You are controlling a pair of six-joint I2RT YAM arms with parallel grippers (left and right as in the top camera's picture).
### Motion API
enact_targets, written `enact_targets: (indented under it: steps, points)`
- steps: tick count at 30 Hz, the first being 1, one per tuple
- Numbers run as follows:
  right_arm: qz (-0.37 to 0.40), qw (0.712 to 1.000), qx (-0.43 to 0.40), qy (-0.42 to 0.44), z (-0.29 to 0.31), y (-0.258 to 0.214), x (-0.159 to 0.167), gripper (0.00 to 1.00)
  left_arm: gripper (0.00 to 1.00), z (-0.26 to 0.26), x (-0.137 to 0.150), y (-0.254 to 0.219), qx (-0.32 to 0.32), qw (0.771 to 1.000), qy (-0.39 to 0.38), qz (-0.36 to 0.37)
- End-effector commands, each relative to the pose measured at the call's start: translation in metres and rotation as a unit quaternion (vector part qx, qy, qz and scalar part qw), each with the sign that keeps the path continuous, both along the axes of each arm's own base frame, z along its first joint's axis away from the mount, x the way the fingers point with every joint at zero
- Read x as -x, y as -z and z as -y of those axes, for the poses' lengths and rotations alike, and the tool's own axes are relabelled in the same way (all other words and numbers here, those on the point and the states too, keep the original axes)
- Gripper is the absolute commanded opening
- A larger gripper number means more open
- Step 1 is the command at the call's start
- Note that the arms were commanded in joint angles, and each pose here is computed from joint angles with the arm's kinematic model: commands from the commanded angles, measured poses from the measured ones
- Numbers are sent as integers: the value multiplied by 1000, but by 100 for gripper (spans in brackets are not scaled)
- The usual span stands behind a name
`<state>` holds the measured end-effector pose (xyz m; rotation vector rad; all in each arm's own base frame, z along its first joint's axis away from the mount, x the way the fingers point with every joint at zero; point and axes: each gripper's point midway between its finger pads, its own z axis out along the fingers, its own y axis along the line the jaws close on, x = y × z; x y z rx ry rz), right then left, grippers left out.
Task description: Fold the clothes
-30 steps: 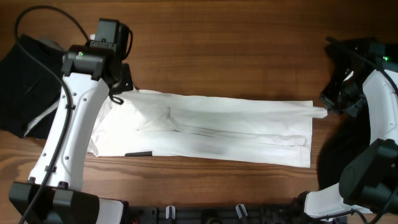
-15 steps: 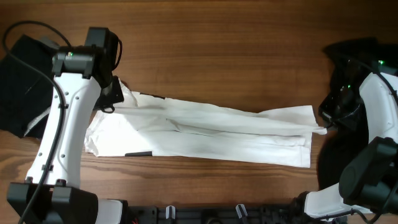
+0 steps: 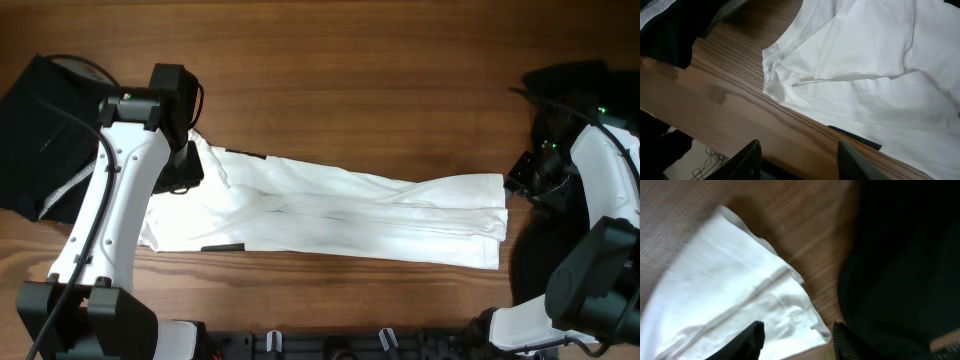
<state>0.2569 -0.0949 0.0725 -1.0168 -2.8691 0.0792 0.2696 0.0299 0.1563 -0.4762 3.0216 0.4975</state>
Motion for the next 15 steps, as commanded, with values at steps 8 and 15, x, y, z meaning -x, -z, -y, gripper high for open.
enact_targets:
  steps: [8,15]
  points:
    - [281,929,-197,-136,-74,-70,-82,54,55,17,-52,15,52,993,-1,102]
    - [253,947,-170,-103,-65,-59,-76,49,47,3,-96,53,49,980,10,193]
